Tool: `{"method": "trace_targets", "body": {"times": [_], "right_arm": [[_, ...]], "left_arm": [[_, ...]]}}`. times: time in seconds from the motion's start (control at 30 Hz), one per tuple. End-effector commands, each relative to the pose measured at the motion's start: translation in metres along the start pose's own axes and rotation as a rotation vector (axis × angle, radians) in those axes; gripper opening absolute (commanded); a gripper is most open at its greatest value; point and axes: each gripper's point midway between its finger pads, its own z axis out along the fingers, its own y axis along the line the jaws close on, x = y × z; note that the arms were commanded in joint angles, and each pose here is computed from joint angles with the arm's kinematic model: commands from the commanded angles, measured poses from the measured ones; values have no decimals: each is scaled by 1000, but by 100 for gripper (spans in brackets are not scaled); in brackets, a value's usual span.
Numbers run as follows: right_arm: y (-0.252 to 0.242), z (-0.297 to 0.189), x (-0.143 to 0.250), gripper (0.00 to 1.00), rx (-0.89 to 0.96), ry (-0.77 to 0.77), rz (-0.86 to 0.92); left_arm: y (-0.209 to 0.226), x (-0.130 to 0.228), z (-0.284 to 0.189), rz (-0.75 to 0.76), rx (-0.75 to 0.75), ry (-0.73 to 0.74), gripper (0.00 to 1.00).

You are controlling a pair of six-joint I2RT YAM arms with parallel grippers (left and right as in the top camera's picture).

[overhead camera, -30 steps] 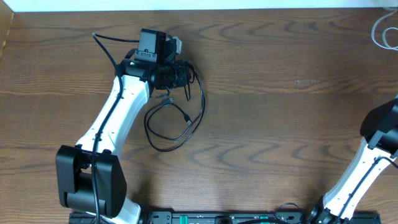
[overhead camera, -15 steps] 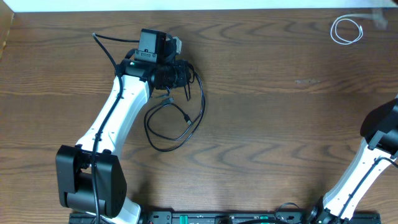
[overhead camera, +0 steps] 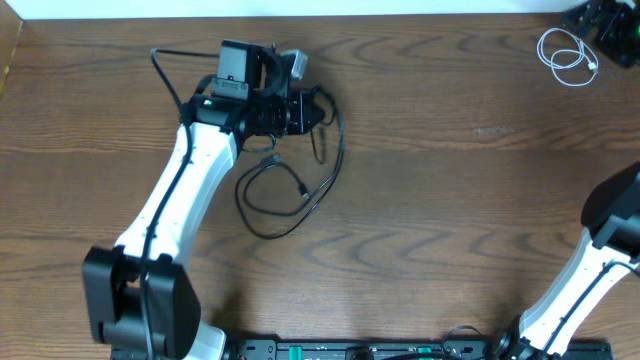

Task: Untangle cables
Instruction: 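Bring the right gripper back to the black cables held by the left gripper, then grasp a black cable with the right gripper and pull it rightward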

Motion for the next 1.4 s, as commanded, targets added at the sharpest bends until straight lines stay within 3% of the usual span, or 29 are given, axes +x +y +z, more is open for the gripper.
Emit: {"method": "trace_targets", "body": {"times": [0.0, 0.33, 0.7, 0.9, 1.07, 1.37], "right_arm": [[145, -53, 8, 99, -355, -28, -300], [270, -21, 105, 99, -543, 201, -516], [301, 34, 159, 97, -232, 294, -553], [298, 62, 160, 92, 13, 224, -473], [255, 90, 153, 90, 288, 158, -345], [166, 121, 173, 89, 503, 307, -233]], "left_arm": [[-82, -30, -45, 233, 284, -125, 7], [-119, -65, -74, 323, 383, -293, 8], [-131, -81, -84, 287, 423, -352, 7], [-131, -81, -83, 237, 431, -339, 7], [-130, -80, -83, 213, 436, -329, 7], [-99, -89, -95, 152, 379, -353, 8]]}}
